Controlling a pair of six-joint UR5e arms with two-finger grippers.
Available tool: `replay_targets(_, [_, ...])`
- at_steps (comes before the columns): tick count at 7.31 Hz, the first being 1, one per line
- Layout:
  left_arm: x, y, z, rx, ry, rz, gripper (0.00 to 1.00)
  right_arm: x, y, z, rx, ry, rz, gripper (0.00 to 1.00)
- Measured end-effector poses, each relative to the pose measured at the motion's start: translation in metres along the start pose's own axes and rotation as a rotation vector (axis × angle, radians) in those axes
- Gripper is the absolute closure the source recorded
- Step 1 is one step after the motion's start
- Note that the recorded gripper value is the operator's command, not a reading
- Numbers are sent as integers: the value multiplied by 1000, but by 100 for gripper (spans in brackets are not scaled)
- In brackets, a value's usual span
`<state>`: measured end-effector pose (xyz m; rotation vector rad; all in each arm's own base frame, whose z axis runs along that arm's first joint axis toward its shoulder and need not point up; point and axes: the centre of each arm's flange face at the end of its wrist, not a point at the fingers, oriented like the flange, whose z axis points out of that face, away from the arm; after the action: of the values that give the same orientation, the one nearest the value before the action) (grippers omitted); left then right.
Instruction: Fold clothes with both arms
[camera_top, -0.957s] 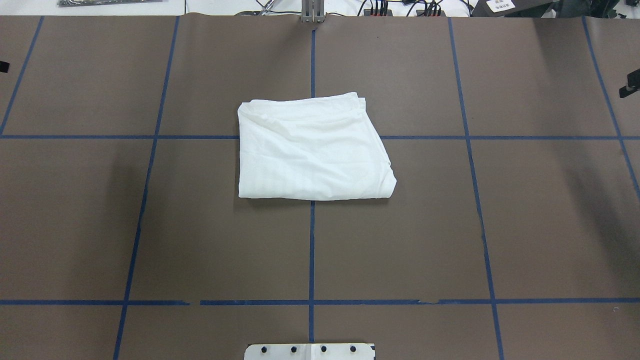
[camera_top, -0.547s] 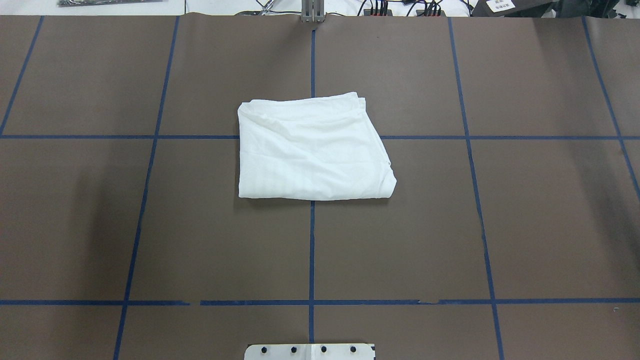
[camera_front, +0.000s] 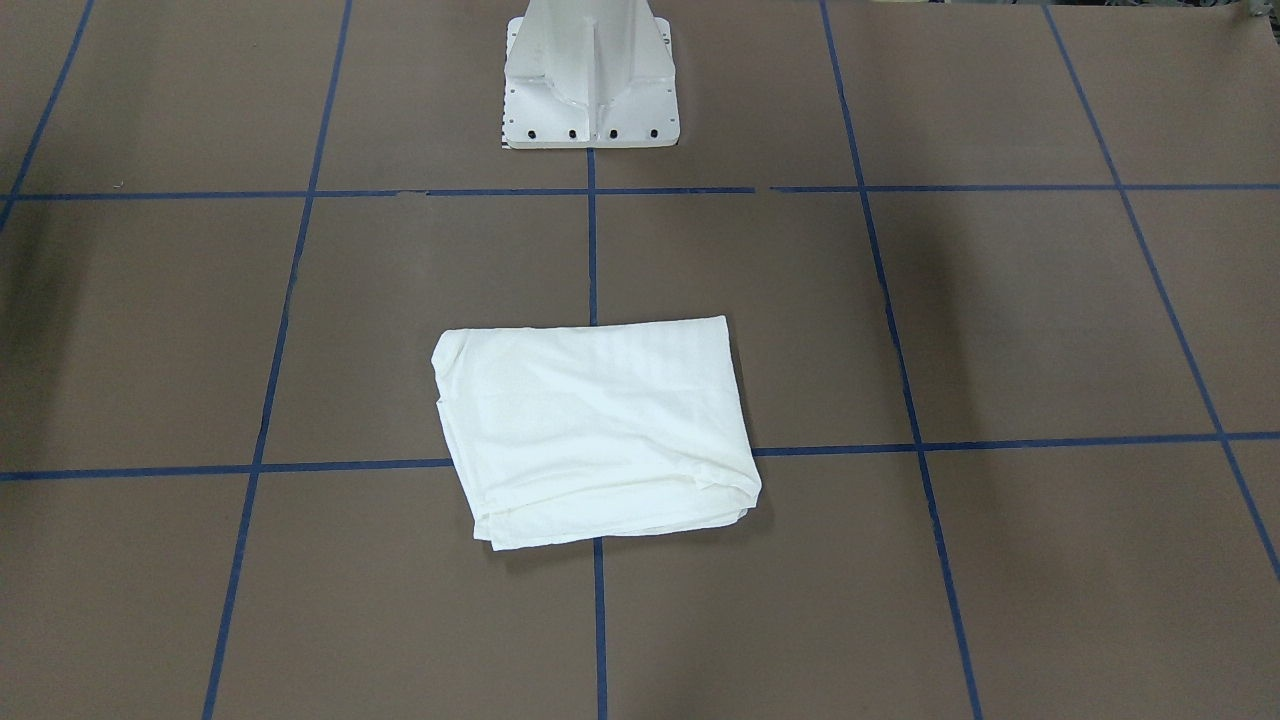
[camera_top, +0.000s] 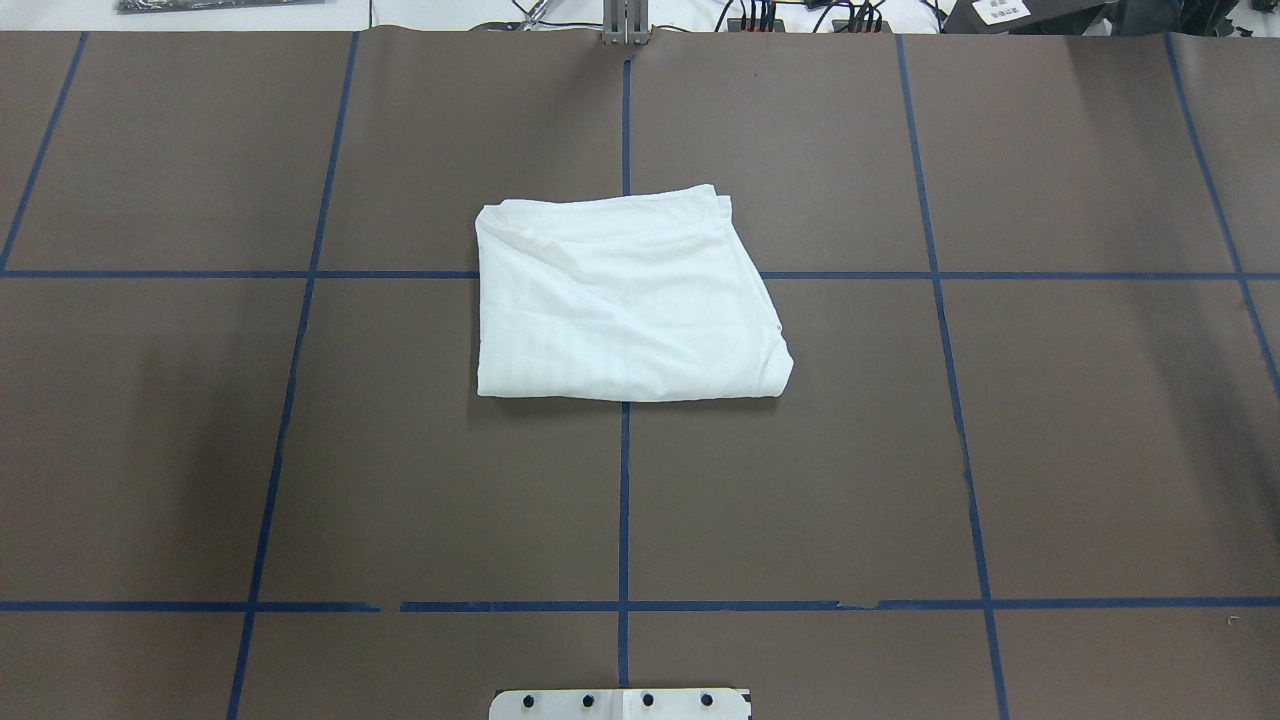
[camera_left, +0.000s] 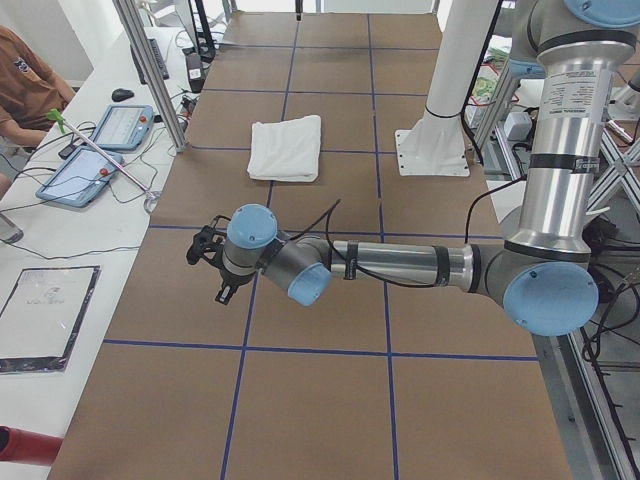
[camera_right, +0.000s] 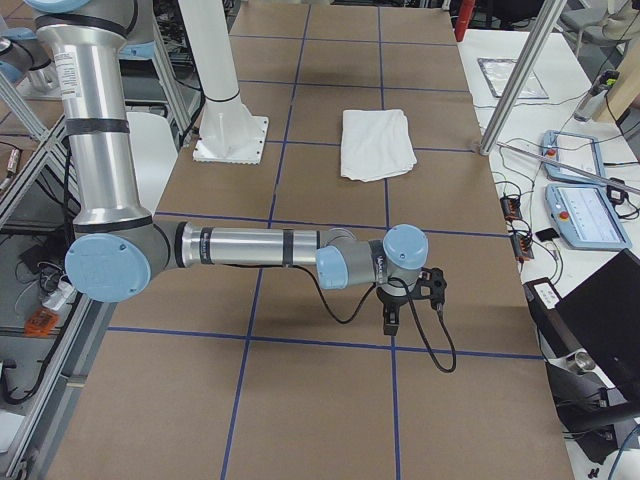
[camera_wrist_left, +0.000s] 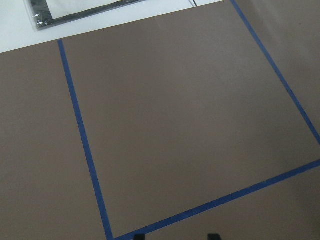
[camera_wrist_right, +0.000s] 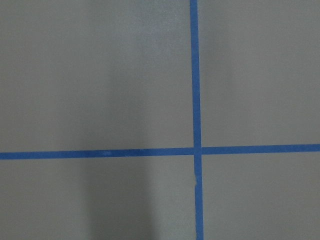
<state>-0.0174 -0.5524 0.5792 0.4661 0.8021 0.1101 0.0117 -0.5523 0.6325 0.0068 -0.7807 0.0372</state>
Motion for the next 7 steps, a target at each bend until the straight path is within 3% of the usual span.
replay_targets(1, [-2,0,0,-4,-23,-2,29,-1,-3,-3,-10,18,-9,0])
replay_targets(2, [-2,1,-1,-3,-28,0,0,-3,-6,-7,-9,31,-17,0])
replay_targets(7, [-11,22,5,-35,-28,-29,0,-7,-5,-12,-1,20,-32,0])
